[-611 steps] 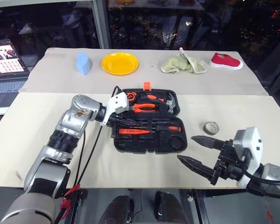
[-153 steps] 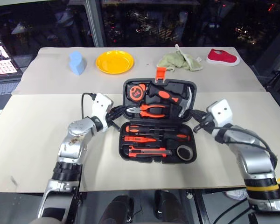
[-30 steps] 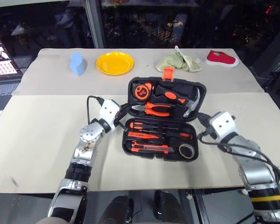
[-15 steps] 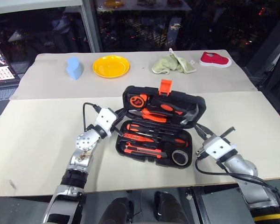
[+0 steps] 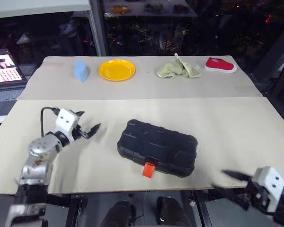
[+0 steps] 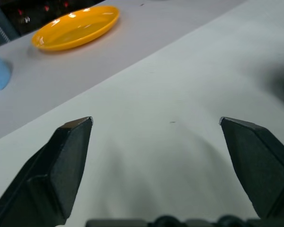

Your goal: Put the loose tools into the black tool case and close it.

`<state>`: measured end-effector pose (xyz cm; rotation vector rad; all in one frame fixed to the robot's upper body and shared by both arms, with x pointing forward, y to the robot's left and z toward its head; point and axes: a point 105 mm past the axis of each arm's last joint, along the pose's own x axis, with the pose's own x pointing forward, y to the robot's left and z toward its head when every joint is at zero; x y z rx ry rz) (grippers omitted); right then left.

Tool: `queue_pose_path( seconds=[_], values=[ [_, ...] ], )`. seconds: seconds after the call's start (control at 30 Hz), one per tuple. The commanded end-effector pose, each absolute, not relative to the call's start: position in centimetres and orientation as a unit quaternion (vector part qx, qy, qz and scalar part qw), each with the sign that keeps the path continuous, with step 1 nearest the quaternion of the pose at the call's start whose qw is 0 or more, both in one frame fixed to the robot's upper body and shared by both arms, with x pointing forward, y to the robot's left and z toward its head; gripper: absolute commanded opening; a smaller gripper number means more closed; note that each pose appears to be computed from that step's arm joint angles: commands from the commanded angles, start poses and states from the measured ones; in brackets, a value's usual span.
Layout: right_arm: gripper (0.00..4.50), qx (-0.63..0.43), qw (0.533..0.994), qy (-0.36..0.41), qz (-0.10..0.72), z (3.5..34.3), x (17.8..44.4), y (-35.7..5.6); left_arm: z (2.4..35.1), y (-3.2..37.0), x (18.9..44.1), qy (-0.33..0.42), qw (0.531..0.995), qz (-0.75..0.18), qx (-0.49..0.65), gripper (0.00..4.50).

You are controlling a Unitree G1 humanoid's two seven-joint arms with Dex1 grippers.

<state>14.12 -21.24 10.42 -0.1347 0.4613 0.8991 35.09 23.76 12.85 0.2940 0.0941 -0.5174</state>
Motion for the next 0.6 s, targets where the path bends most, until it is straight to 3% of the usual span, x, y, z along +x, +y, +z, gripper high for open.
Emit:
queue_pose_path(
  seconds=[0.03, 0.1, 0.13, 0.23, 0.33, 0.53, 0.6],
  values=[
    [2.78, -0.044, 0.84, 0.234, 0.488, 11.2, 13.5, -18.7, 13.5, 20.9, 37.1, 0.065, 0.931, -0.332, 0.137, 4.48],
    [2.18, -0.048, 0.834, 0.234, 0.497, 10.8, 13.8, -17.6, 13.9, 18.9, 37.9, 0.061, 0.91, -0.377, 0.16, 4.5],
    [1.93, -0.052, 0.834, 0.232, 0.497, 10.6, 14.1, -17.2, 14.0, 18.1, 38.2, 0.058, 0.902, -0.394, 0.169, 4.26],
    [0.94, -0.068, 0.832, 0.223, 0.503, 9.7, 15.1, -15.9, 13.7, 15.1, 39.2, 0.065, 0.865, -0.456, 0.2, 3.42],
    [0.0, -0.088, 0.828, 0.217, 0.509, 9.0, 15.9, -15.1, 13.6, 13.0, 40.0, 0.071, 0.84, -0.491, 0.221, 2.28],
    [0.0, -0.129, 0.847, 0.179, 0.484, 8.7, 19.3, -14.2, 13.4, 9.4, 40.1, 0.078, 0.782, -0.56, 0.261, 0.06],
    [0.0, -0.143, 0.87, 0.158, 0.445, 9.2, 21.3, -14.8, 13.2, 9.0, 39.6, 0.085, 0.761, -0.585, 0.268, 0.06]
  ],
)
